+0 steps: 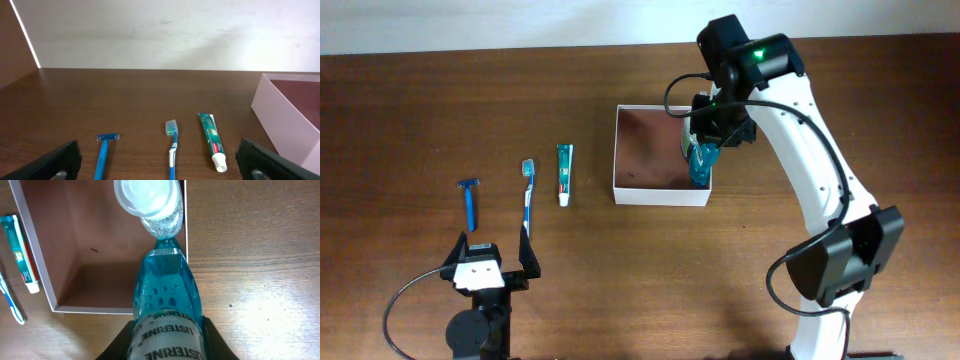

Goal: Pack container
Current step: 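Lower the mouthwash bottle into the box and open the right gripper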

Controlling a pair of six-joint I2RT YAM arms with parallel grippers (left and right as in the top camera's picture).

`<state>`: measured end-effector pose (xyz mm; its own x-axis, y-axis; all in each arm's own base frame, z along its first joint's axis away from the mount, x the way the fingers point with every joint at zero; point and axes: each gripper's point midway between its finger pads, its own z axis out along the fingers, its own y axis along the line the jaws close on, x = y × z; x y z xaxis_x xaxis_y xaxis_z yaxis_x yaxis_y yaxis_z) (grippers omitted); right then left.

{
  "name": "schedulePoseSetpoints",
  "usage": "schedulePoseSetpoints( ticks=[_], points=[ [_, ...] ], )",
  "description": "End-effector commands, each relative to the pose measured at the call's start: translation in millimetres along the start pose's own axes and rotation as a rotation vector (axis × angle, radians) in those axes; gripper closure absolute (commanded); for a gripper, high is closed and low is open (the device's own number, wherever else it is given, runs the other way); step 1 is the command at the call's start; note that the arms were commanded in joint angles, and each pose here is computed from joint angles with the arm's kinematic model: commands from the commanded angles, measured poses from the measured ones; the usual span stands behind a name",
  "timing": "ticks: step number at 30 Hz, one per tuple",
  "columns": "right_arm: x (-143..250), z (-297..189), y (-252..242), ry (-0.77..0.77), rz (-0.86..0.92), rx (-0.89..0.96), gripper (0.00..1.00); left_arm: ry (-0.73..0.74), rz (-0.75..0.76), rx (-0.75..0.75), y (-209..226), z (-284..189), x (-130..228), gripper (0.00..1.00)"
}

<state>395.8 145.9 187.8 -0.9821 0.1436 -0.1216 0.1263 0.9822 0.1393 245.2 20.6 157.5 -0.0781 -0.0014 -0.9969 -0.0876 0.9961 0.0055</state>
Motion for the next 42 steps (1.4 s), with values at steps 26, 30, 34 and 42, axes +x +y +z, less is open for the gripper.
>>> schedulePoseSetpoints(
  ticks=[26,30,34,42],
  points=[
    [-0.5,49.8,-1.6,0.071,-0.048,0.054,0.77,0.001,0.012,0.015,-2.8,-0.2,1.0,0.01],
    [1.5,52.1,-2.8,0.079,-0.047,0.058,0.74,0.001,0.012,0.015,-2.8,-0.1,1.2,0.01],
    [1.5,52.1,-2.8,0.079,-0.047,0.058,0.70,0.001,0.012,0.015,-2.8,-0.1,1.2,0.01],
    [1.5,52.1,-2.9,0.079,-0.048,0.058,0.62,0.001,0.012,0.015,-2.8,-0.1,1.2,0.01]
  ],
)
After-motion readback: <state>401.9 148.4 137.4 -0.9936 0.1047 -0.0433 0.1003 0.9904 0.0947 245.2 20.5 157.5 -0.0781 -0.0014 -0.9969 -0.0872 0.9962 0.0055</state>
